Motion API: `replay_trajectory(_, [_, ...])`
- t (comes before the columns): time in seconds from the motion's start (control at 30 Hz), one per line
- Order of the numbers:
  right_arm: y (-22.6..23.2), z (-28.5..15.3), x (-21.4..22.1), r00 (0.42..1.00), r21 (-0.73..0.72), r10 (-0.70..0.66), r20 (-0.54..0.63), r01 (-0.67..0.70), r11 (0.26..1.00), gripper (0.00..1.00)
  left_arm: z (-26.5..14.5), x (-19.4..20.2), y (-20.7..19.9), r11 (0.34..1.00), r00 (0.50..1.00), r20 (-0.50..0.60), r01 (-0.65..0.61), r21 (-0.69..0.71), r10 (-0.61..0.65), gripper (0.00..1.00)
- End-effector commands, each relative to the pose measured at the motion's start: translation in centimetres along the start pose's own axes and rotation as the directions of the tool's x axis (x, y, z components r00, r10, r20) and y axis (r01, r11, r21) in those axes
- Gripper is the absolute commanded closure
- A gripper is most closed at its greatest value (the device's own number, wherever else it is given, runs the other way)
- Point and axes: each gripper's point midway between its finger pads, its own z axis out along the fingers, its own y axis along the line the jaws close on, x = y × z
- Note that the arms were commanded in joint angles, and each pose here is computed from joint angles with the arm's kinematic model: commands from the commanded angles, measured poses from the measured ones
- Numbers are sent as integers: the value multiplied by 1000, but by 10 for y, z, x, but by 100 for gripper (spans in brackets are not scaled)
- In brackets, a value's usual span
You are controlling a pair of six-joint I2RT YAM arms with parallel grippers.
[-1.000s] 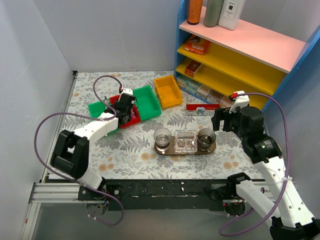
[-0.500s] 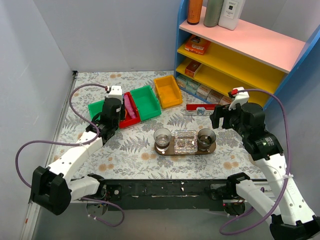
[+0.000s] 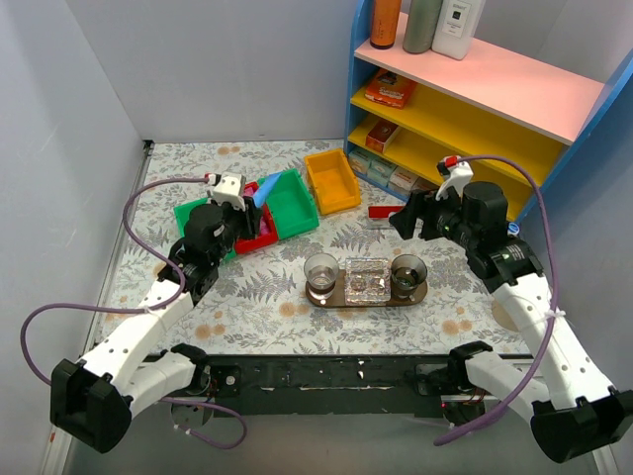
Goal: Prepare toiletry sets of a toothbrush and toothpaste on the tray
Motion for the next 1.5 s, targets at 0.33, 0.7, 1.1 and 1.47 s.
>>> replay_trajectory(0.33, [98,64,-62,978,-354,201,58,-168,920,16,-32,-24,-72,912,990,123,7,411,-64,100])
replay_trajectory(0.7, [128,113,-69,944,-439,329,-20,-304,845,17,-39,-20,-87,877,991,111,17,479,-80,100])
replay_trajectory(1.1, [144,141,-47,913,-440,396,-99,-397,806,21,-42,-16,-98,864,992,107,6,504,-70,100])
replay_trajectory(1.47, [147,145,-47,889,-445,444,-109,-443,778,35,-43,-14,-101,863,992,112,-10,505,-54,100])
